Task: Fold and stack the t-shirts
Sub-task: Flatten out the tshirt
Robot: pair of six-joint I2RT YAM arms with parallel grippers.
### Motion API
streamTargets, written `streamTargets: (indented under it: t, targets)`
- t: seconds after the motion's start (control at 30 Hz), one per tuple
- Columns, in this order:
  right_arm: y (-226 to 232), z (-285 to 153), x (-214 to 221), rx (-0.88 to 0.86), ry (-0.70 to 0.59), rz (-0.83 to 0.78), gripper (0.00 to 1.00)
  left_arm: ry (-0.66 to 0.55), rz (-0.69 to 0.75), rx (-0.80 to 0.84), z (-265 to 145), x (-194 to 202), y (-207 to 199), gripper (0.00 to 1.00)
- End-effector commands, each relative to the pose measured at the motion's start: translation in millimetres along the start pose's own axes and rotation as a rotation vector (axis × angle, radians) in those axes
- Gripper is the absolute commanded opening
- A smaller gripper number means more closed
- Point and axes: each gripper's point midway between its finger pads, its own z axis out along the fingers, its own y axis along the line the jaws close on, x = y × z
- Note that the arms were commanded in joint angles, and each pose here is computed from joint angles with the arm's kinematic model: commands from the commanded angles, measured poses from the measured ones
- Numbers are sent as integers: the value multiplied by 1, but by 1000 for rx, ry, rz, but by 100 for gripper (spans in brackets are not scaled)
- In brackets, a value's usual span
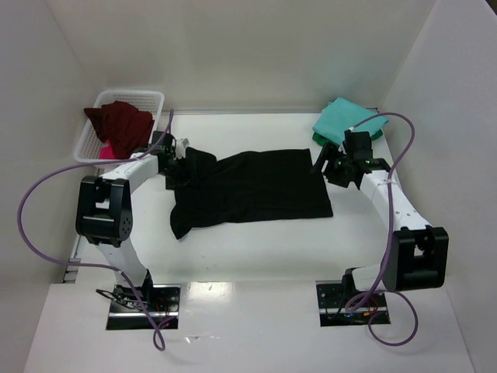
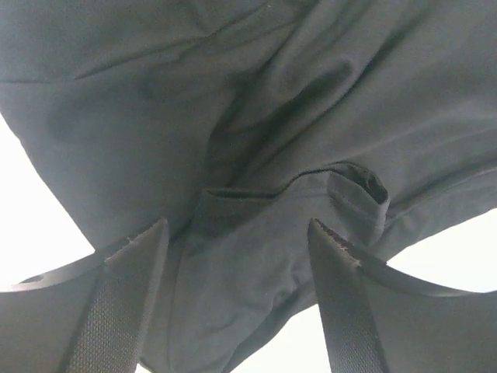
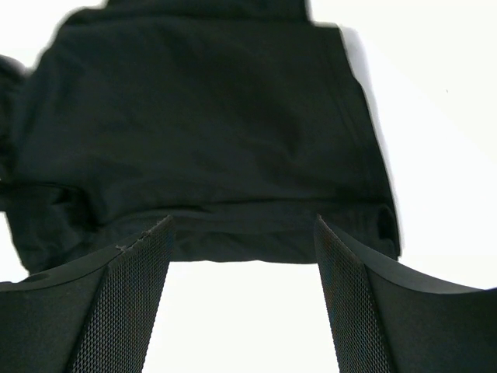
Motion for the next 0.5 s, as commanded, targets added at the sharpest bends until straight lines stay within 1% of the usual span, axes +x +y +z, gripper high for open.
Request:
streamTargets:
  t: [0.0,0.07,0.13,0.23,0.3,0.4,0.47]
  targets:
    - [-17,0,11,81,17,6,78,-30,40,41,3,-16,-5,69]
    - [-19,0,10,88,17,11,78,-20,37,51,6,-14,-6,58]
    - [-20,0,10,90,15,14,78,-20,37,51,6,-14,-6,41]
    - [-24,1,18,102,37,29,78,-30,41,53,-1,-18,-9,27]
    - [-25,1,20,104,41,39,78,-54,51,58,-12,-21,-14,14]
    - [-28,0,25,115,49,40,78,-77,57,73,-32,-23,-24,3]
    - [-32,-1,31,129,67,43,78,-103,59,79,-50,-23,-31,2]
